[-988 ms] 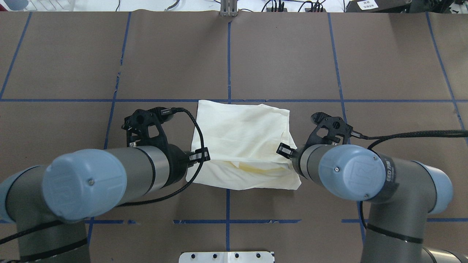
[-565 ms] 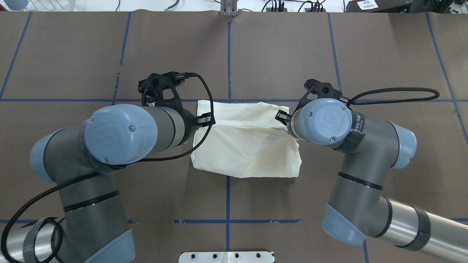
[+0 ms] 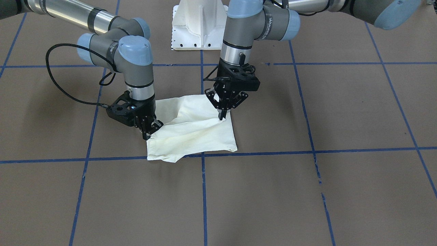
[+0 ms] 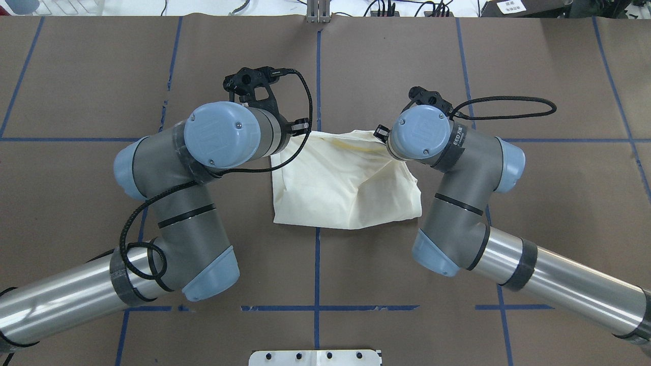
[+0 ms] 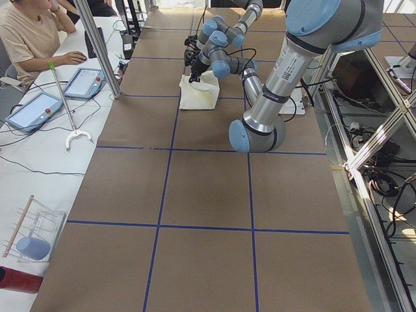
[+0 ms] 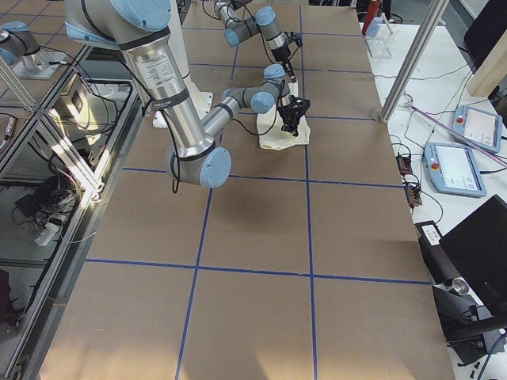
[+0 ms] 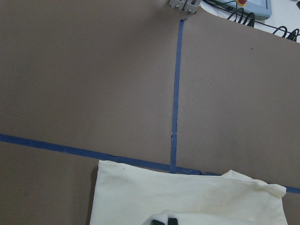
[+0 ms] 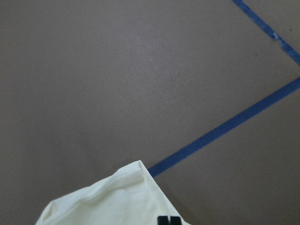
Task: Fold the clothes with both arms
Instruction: 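Lift the near edge with both grippers and fold it toward the far edge, then lay the folded edge down on the far edge with both grippers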
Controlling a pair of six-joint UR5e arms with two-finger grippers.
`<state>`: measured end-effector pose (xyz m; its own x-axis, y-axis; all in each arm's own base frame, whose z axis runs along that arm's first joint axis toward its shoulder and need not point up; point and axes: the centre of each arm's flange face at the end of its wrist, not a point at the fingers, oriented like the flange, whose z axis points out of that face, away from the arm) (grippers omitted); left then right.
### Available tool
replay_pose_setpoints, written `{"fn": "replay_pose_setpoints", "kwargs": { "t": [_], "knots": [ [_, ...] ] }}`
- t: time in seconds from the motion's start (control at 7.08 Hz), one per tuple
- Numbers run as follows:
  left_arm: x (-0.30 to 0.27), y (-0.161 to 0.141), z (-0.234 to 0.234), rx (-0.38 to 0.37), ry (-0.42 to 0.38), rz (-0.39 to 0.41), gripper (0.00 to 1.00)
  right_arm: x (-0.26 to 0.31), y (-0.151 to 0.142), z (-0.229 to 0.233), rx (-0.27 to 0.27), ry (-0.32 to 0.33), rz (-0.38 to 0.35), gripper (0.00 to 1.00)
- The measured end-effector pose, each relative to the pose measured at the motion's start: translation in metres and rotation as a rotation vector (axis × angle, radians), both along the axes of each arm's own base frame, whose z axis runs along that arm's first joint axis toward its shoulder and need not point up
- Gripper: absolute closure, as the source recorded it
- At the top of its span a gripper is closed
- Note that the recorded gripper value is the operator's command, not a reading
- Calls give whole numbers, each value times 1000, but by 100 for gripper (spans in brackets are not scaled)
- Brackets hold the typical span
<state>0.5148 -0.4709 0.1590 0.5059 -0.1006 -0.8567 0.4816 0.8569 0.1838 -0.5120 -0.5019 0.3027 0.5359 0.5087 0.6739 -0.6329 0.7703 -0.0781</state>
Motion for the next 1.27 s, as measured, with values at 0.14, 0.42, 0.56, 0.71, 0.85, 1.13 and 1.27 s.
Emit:
{"fn": "replay_pose_setpoints", "kwargs": {
  "t": [0.14,0.42,0.56,0.71,0.85,1.13,1.27],
  "knots": [
    [11,-12,12,4,-7,-3,100,-11,-13,7,-1,3,5,100],
    [27,-24,36,0,-21,-4,93,-19,-22,17,1,15,0,91],
    [32,-27,45,2,-28,-1,1,-21,-24,20,5,23,-8,1],
    [34,-27,54,26,-45,16,0,-21,-24,23,16,35,-23,0],
    [32,-25,61,70,-60,44,0,-18,-27,23,38,51,-50,0],
    [15,-10,64,134,-32,137,0,0,-36,7,54,16,-128,0],
    [0,-1,63,172,-25,189,0,7,-31,-10,61,-23,-157,0]
  ]
}}
